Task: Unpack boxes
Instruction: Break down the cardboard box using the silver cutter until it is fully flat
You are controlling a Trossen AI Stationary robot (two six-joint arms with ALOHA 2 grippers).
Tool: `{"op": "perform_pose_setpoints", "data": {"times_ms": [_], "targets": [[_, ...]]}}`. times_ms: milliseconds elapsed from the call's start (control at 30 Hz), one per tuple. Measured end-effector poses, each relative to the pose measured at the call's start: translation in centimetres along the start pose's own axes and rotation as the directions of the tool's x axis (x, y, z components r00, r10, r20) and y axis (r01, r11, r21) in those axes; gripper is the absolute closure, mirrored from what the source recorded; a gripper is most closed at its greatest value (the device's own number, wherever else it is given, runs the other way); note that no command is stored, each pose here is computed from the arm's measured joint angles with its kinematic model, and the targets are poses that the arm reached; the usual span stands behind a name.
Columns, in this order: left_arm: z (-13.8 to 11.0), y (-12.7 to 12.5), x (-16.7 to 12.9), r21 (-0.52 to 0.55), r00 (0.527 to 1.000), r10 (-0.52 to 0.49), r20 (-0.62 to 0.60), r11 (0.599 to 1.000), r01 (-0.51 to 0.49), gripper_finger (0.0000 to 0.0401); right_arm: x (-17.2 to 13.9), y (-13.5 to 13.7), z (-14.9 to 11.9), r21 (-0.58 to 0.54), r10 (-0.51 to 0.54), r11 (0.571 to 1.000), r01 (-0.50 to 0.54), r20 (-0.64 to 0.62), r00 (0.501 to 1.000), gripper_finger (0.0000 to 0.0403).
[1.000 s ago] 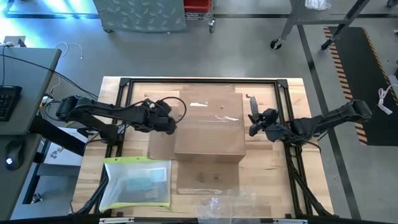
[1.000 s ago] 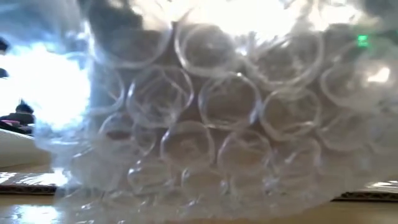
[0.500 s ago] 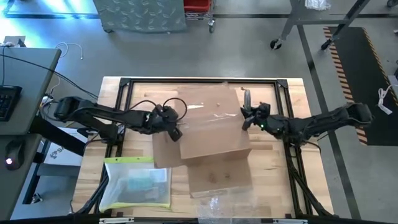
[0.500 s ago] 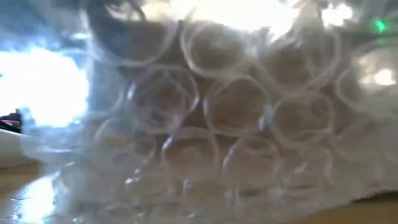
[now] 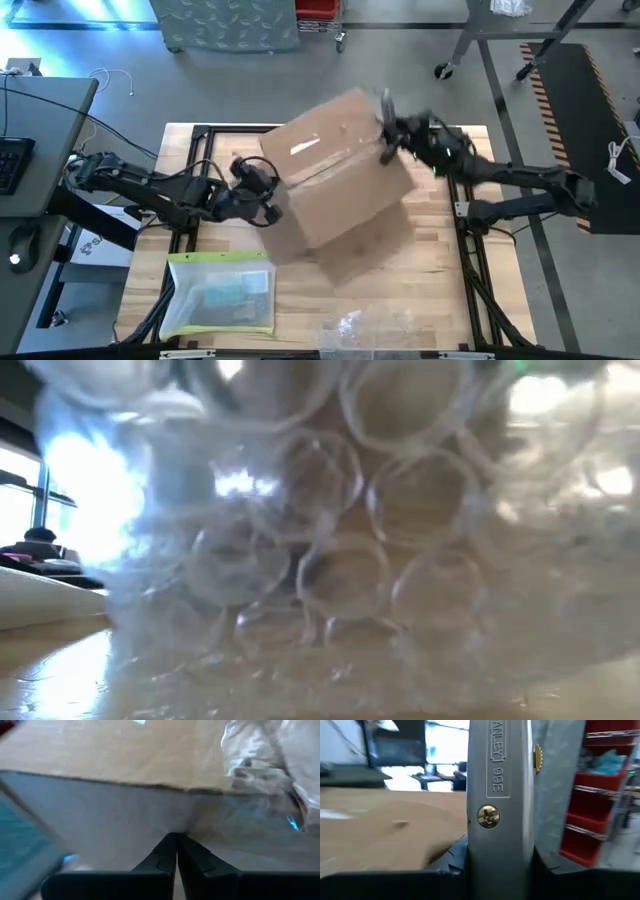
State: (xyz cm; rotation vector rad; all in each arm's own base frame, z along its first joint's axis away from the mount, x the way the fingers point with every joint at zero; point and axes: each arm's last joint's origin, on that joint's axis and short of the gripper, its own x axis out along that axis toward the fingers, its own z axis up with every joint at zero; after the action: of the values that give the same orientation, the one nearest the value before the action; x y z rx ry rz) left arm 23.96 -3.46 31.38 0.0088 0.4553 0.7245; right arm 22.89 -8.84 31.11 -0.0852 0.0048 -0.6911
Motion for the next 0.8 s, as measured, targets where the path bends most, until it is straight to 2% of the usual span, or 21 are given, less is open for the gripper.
{"op": "perform_pose_setpoints", "data": {"times_ms": [67, 133, 200, 300, 367, 467, 567, 700, 800], "targets": [[0.8, -1.0, 0.3, -0.168, 0.994, -0.06, 0.092, 0.983, 0.075, 0.0401, 2.1, -1.7, 0.3, -0.049, -0.033, 0.998, 0.031, -0.038, 0.999, 0.031], [0.6, -1.7, 0.7, -0.247, 0.99, -0.08, 0.116, 0.963, 0.107, 0.0401, 4.3, -3.2, 0.3, -0.072, -0.037, 0.997, 0.032, -0.063, 0.997, 0.031], [-0.3, -2.3, 1.8, -0.257, 0.994, -0.037, 0.105, 0.964, 0.063, 0.0401, 6.4, -4.1, -0.4, -0.09, 0.011, 0.996, -0.021, -0.11, 0.994, 0.031], [-1.6, -3.8, 3.3, -0.254, 0.995, -0.037, 0.091, 0.965, 0.059, 0.0401, 9.5, -5.3, -1.5, -0.102, 0.093, 0.989, -0.111, -0.161, 0.983, 0.031], [-1.8, -4.8, 4.0, -0.277, 0.994, -0.062, 0.093, 0.957, 0.086, 0.0401, 11.2, -6.0, -2.5, -0.112, 0.083, 0.988, -0.108, -0.205, 0.975, 0.031], [-3.4, -5.8, 5.2, -0.222, 0.998, -0.044, 0.042, 0.974, 0.052, 0.0401, 13.2, -5.7, -4.2, -0.13, 0.08, 0.984, -0.119, -0.269, 0.96, 0.031], [-3.6, -6.1, 5.1, -0.213, 0.998, -0.056, 0.033, 0.975, 0.062, 0.0401, 13.9, -5.1, -4.5, -0.132, 0.114, 0.979, -0.155, -0.279, 0.953, 0.031], [-2.3, -5.2, 3.6, -0.196, 0.996, -0.073, 0.042, 0.977, 0.08, 0.0401, 11.9, -5.3, -1.0, -0.188, 0.083, 0.974, -0.124, -0.214, 0.973, 0.031], [-0.4, -3.3, 2.3, -0.165, 0.997, -0.054, 0.048, 0.984, 0.062, 0.0401, 9.0, -4.7, 1.4, -0.2, 0.102, 0.968, -0.153, -0.245, 0.964, 0.031]]}}
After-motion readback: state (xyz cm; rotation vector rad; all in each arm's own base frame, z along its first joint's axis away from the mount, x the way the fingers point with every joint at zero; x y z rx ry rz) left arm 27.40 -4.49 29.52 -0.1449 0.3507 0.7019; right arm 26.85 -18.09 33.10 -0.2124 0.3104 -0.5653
